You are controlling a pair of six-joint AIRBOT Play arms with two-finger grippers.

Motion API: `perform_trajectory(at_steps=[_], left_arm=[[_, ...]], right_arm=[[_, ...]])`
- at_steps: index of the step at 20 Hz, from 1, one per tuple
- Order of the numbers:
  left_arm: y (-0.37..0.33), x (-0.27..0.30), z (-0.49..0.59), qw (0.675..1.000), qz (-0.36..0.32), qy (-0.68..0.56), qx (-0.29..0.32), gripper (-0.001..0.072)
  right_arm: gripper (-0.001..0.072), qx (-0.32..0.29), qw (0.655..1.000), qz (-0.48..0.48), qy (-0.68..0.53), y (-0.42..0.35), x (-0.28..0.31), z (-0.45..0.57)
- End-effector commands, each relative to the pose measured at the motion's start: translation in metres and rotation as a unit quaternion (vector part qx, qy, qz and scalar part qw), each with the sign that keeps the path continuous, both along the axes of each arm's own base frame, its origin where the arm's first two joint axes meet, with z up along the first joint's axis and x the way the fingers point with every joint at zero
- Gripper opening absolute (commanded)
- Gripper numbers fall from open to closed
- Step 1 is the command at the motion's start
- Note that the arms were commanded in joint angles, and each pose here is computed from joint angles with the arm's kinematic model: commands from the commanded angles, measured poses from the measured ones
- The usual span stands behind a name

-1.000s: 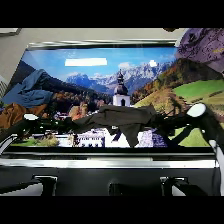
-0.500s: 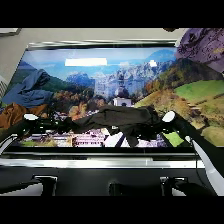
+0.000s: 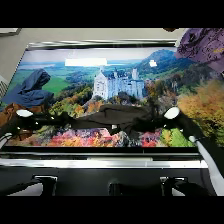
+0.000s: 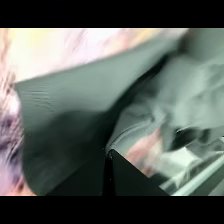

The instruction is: Fold the clothes and pants, and hang the long-sleeved shirts on hangers.

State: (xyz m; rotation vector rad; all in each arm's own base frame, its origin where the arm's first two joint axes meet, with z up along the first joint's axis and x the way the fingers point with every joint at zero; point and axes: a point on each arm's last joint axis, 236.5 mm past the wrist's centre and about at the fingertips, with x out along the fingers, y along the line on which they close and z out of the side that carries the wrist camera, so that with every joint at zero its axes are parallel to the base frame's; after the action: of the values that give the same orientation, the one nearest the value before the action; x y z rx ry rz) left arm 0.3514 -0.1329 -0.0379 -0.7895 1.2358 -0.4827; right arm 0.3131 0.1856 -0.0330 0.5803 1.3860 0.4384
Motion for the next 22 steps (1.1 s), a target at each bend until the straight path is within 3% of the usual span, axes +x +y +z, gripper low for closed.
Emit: perform_trajectory(at_steps=[1,3,6,11,13,16,18,20,22], left_arm=[[0.024,0.047,0.097,0.99,0.025,-0.138,0.019,0.0013],[0.041,0.067,0.19,0.966,0.043,-0.253,0.04,0.0013],[0.059,0.058,0.355,0.892,0.083,-0.437,0.076,0.0013],[0.065,-0.043,0.55,0.732,0.155,-0.653,0.116,0.0014],[0.071,-0.078,0.578,0.7,0.193,-0.677,0.118,0.0014],[0.085,-0.1,0.583,0.691,0.232,-0.669,0.144,0.0014],[0.099,-0.095,0.575,0.697,0.254,-0.649,0.165,0.0014],[0.109,-0.07,0.557,0.721,0.265,-0.619,0.164,0.0014],[0.112,-0.026,0.519,0.771,0.254,-0.563,0.154,0.0014]], right_arm=[[0.003,-0.02,0.987,-0.04,-0.153,-0.042,0.06,0.114],[0.003,-0.017,0.961,-0.06,-0.269,-0.064,0.083,0.222],[0.003,-0.029,0.894,-0.061,-0.443,-0.075,0.06,0.383],[0.0031,-0.06,0.767,-0.121,-0.627,-0.098,-0.057,0.555],[0.0031,-0.068,0.731,-0.155,-0.662,-0.111,-0.095,0.584],[0.0032,-0.064,0.683,-0.201,-0.7,-0.127,-0.13,0.614],[0.0032,-0.043,0.67,-0.217,-0.709,-0.13,-0.13,0.625],[0.0032,-0.039,0.709,-0.219,-0.669,-0.129,-0.098,0.604],[0.0032,-0.057,0.79,-0.203,-0.576,-0.125,-0.043,0.546]])
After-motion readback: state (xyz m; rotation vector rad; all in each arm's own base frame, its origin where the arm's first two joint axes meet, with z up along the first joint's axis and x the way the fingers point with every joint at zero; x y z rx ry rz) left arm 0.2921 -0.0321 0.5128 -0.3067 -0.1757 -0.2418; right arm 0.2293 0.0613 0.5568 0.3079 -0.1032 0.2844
